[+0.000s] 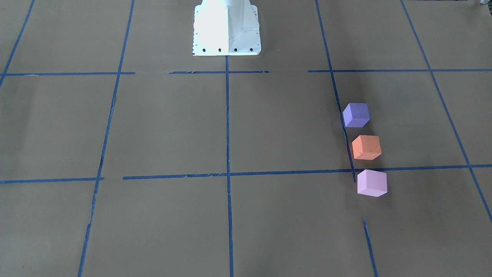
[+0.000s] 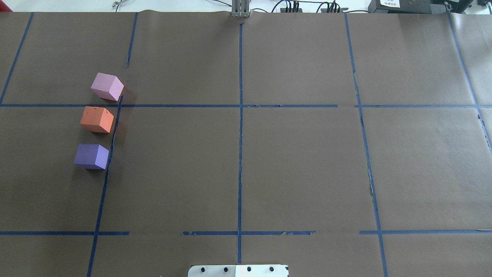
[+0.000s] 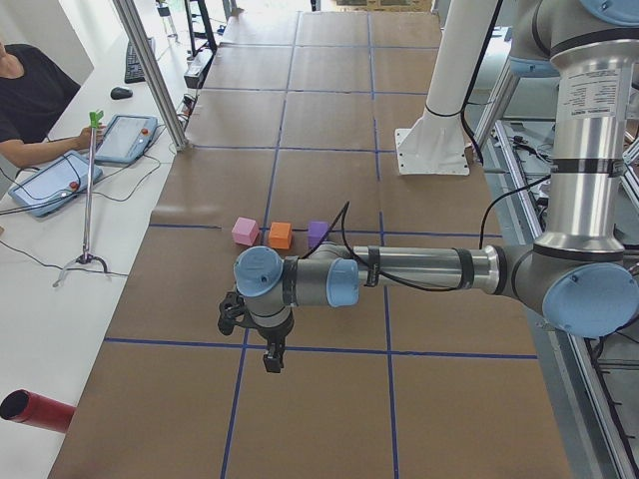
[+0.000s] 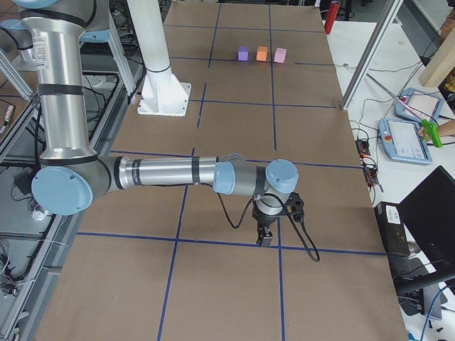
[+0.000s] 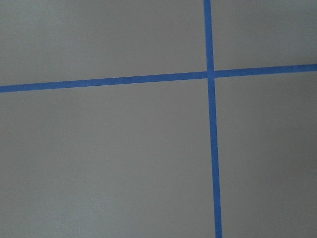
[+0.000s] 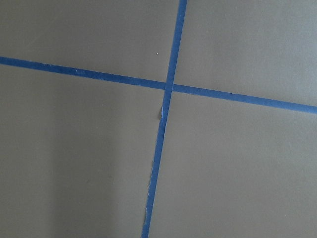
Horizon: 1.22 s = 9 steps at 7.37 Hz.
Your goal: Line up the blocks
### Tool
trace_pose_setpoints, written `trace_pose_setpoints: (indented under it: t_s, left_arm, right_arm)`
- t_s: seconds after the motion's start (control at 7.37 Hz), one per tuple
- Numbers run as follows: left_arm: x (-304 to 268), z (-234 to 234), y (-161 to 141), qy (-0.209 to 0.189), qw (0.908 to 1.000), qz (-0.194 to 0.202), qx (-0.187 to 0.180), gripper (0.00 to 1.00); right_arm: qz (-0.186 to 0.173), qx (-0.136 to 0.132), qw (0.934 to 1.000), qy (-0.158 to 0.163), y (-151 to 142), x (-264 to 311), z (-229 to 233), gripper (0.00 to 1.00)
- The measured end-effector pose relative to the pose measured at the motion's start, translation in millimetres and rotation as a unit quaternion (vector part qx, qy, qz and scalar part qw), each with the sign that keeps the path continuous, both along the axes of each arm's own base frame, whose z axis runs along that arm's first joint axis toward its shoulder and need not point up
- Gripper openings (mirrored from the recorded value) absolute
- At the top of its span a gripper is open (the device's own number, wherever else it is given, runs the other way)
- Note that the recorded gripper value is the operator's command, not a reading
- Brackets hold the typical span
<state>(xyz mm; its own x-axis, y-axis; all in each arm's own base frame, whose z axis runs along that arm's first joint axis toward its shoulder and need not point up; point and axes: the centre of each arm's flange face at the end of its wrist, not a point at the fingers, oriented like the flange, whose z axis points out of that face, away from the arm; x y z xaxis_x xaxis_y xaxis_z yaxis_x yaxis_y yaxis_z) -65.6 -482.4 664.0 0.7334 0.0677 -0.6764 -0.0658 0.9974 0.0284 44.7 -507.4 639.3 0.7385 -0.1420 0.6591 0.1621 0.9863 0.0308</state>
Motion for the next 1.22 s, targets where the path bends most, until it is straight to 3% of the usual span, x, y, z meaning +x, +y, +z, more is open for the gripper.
trace_pose_setpoints:
  t_s: [1.22]
  left_arm:
    - [0.0, -8.8, -4.6, 0.0, 1.0, 0.0, 0.009, 1.0]
  right_arm:
    - [0.0, 0.0, 1.0, 0.0, 0.0, -0.2, 0.2, 1.0]
